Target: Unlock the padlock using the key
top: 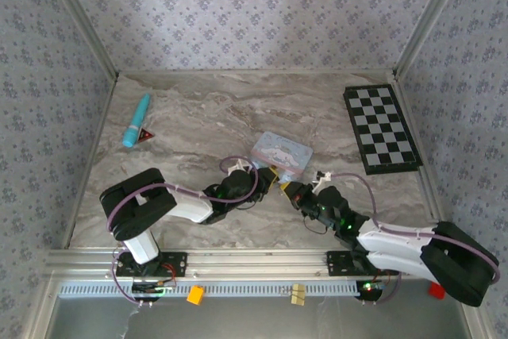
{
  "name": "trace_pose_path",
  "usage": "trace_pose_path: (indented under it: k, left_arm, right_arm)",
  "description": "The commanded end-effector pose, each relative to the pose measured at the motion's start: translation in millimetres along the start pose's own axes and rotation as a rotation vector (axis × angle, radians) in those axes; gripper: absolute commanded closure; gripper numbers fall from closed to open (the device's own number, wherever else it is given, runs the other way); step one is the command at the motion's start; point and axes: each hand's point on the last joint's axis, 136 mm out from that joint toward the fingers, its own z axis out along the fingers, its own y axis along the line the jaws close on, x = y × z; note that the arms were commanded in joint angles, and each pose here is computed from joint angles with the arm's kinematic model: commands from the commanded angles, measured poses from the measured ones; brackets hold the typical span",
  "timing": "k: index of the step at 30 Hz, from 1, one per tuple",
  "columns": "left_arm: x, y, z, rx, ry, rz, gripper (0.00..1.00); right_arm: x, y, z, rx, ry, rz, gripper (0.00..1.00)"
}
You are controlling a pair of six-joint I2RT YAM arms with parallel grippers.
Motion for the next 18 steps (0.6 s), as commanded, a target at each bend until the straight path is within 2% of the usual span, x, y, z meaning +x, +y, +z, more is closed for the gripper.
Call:
trace_pose_path:
  k: [1,18]
  left_arm:
    - [25.2,-31.4,-0.8,0.11,0.067,0.021,1.0]
    - [36.2,-43.0,-10.9,0.197,0.075,0.058,1.0]
  right_arm:
    - [-4.1,28.2,6.8,-0.078,-0.023,0.0,1.0]
    - [-18.4,35.2,13.2,-0.136,-0.069,0.129,1.0]
